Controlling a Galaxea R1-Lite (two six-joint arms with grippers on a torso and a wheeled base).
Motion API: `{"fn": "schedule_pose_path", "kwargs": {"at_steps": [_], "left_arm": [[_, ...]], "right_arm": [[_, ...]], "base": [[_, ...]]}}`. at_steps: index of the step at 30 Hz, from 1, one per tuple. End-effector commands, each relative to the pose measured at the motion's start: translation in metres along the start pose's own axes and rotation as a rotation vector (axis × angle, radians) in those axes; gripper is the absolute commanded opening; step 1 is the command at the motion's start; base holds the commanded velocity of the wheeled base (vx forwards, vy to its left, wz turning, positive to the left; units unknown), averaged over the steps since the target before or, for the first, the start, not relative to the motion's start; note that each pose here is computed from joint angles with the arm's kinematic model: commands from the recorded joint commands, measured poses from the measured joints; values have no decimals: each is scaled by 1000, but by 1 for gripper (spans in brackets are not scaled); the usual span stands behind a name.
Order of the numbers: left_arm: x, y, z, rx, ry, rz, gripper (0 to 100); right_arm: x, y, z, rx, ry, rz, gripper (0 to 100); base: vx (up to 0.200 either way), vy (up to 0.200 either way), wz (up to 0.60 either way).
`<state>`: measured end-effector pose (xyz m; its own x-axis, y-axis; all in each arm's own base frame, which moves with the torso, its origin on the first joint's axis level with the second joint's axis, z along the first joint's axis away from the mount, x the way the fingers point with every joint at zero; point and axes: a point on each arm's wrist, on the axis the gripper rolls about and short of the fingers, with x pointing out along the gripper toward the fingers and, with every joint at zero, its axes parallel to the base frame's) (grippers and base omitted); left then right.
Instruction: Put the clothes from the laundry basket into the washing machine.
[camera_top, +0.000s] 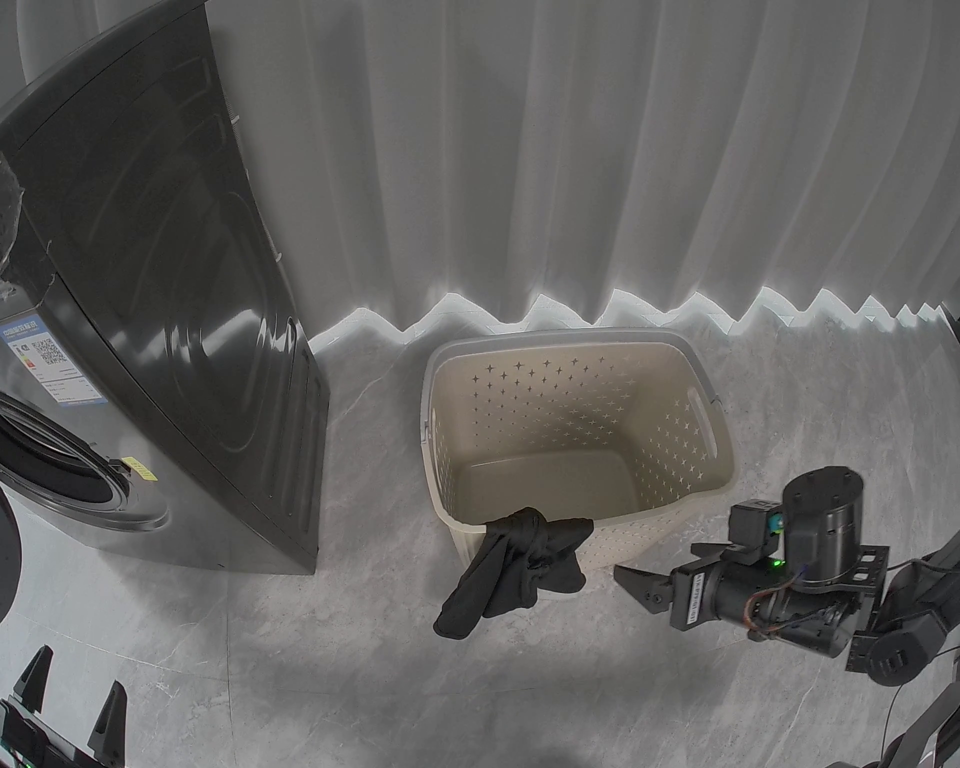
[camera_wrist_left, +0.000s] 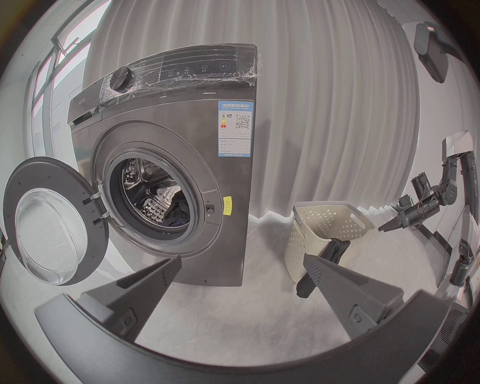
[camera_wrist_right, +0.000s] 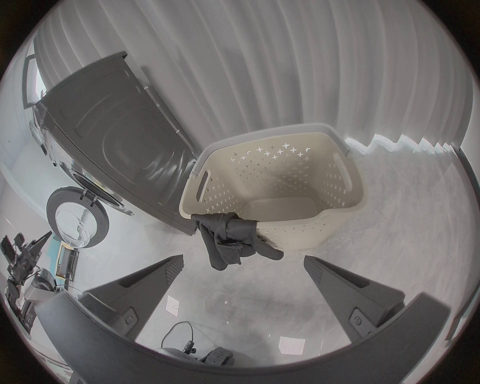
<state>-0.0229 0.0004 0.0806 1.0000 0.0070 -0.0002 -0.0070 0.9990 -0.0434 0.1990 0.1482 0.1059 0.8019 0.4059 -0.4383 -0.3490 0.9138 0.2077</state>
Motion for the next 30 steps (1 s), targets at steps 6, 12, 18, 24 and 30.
{"fn": "schedule_pose_path", "kwargs": {"at_steps": [6,12,18,24,30], "left_arm": [[0,0,-5,-3,1,1,100],[0,0,-5,-3,1,1,100],[0,0,-5,-3,1,1,100],[0,0,-5,-3,1,1,100],[0,0,-5,-1,1,1,100]], "right_arm": [[41,17,-18,-18,77,-14,100],[50,23,-19,-19,61,2,100],[64,25,-20,-5,61,-7,100],[86,30,-20,63,48,-37,100],[102,31,-29,67,46,-38,100]], "base": [[0,0,0],[0,0,0],[0,0,0],[0,0,0],[0,0,0]]}}
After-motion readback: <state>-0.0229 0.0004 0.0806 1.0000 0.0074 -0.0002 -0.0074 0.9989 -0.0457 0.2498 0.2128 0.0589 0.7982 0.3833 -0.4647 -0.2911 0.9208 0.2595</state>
